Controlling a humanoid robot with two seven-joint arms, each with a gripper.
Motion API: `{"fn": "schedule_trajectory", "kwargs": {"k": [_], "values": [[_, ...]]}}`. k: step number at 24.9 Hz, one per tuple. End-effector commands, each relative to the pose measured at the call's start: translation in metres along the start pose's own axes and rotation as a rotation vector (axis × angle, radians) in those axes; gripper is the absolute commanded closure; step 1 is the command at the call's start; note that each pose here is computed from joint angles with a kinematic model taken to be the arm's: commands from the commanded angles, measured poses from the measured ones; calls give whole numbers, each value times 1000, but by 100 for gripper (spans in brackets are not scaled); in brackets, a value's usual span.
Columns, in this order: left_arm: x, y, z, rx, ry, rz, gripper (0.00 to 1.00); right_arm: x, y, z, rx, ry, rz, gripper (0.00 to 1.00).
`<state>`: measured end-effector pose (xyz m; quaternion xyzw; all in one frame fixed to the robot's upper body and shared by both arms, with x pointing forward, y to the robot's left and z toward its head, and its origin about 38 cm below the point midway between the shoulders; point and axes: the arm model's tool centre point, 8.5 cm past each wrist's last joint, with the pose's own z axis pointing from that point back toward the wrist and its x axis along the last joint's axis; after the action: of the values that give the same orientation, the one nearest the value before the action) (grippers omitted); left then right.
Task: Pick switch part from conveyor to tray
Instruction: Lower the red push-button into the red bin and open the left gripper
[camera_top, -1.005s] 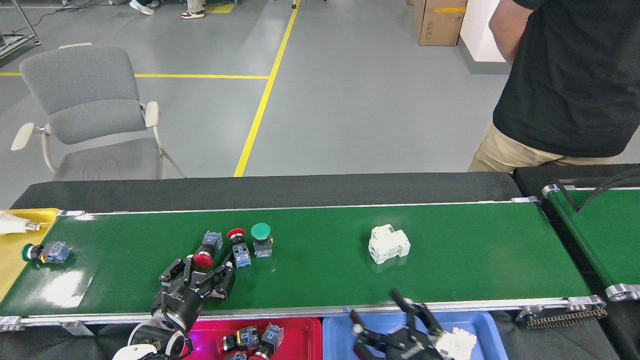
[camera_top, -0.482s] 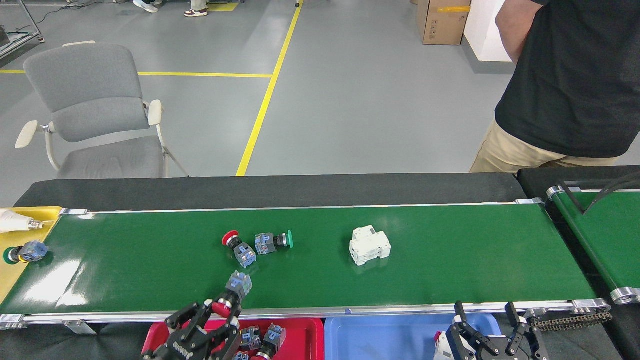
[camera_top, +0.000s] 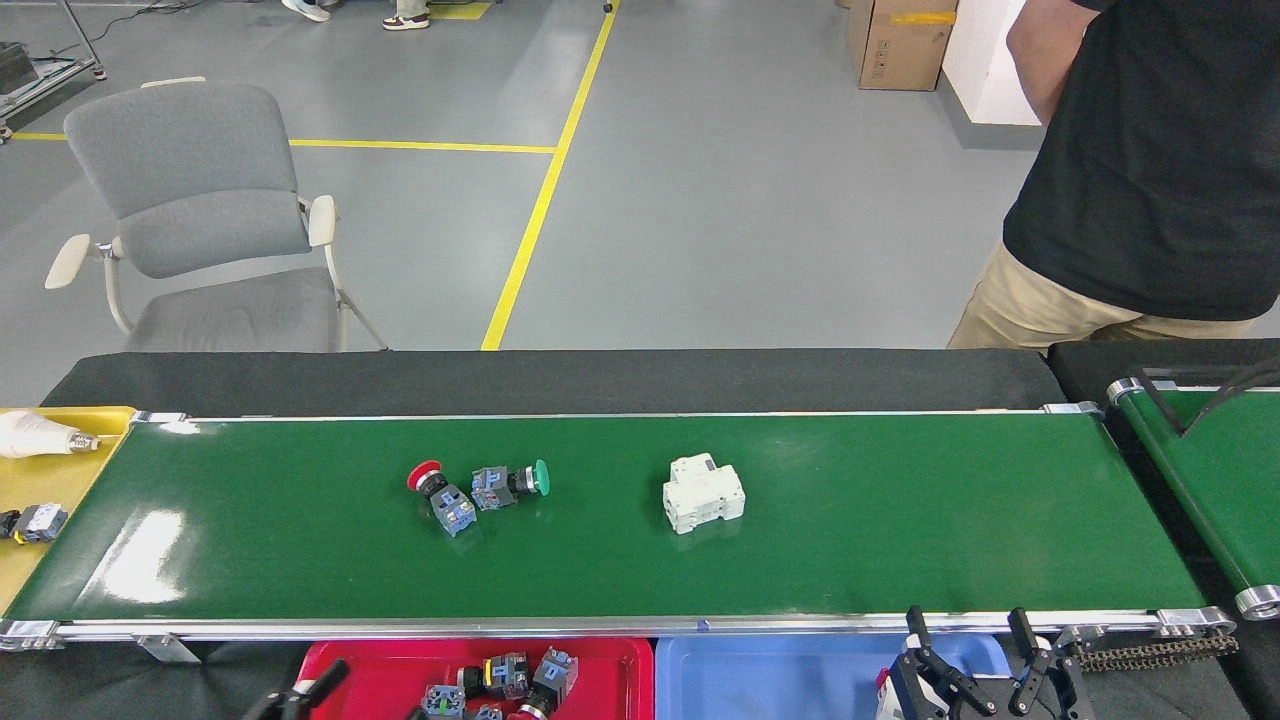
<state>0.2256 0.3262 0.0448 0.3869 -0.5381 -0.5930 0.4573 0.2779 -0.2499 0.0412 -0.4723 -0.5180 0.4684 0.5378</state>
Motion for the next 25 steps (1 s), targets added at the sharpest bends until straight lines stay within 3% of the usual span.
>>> {"fn": "schedule_trajectory", "kwargs": {"k": [1, 4, 10, 14, 19, 25], "values": [[-20, 5, 5, 12, 118, -13, 1, 1, -8, -4, -20, -11, 5, 1], [-42, -1, 16, -27, 320, -35, 1, 1, -7, -4, -19, -13, 4, 1], [-44, 3, 9, -27, 339, -63, 1, 2, -9, -6, -25, -12, 1, 1], [-34, 15, -45, -40, 297, -135, 1, 3, -13, -12, -38, -19, 3, 1], [-34, 17, -98, -49, 287, -101, 1, 11, -22, -24, -65, -49, -1, 1], [-57, 24, -128, -53, 303, -92, 1, 11, -20, -25, -46, -49, -2, 1]]}}
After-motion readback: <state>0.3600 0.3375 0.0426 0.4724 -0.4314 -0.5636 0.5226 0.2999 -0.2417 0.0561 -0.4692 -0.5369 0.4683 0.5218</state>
